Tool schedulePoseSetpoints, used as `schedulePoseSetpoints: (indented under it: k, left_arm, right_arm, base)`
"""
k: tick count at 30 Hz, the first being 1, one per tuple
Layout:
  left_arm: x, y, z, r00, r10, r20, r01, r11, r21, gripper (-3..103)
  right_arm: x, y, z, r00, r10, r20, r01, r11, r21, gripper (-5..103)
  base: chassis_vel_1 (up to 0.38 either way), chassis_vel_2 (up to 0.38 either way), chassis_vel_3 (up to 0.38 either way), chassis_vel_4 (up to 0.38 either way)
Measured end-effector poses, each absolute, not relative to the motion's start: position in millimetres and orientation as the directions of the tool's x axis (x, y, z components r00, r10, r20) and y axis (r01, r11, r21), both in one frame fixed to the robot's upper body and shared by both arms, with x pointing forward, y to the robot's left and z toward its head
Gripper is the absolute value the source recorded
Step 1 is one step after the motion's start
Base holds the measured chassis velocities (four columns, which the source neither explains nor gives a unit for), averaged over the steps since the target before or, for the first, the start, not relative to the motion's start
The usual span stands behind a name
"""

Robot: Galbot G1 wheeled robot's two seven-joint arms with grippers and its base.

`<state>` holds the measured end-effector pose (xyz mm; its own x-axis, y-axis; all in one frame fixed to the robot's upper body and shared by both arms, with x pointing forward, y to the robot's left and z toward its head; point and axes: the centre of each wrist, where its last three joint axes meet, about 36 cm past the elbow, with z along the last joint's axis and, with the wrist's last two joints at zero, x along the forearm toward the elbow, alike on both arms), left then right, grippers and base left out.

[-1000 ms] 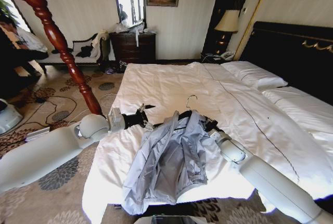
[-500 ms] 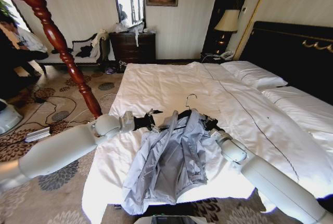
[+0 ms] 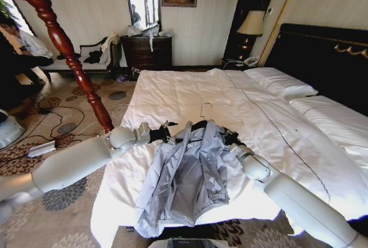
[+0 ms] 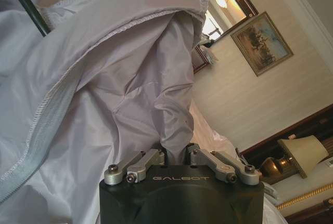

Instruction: Pick up the clothes from the bed and hang them on the clothes hanger.

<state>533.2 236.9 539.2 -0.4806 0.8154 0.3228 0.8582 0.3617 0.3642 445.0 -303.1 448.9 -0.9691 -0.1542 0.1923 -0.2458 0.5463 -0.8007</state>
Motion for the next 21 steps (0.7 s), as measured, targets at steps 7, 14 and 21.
schedulePoseSetpoints:
  k: [7,14,21]
  left_arm:
    - [545,238,532,-0.495,0.807,0.323,0.86,0.401,0.315,88]
    - [548,231,533,-0.481,0.825,0.297,0.876,0.438,0.204,66]
    - [551,223,530,-0.467,0.833,0.296,0.884,0.431,0.181,66]
  right_arm:
    - [444,-301,450,-0.97,-0.166,0.18,-0.242,0.527,-0.815,15]
    - [442,-296,449,-0.966,-0.198,0.164,-0.243,0.497,-0.833,15]
    - [440,-294,446,-0.963,-0.22,0.156,-0.244,0.464,-0.852,15]
  base:
    - [0.0,0.0,0.0,0.0]
    - [0.0,0.0,0.0,0.0]
    - [0.0,0.0,0.0,0.0]
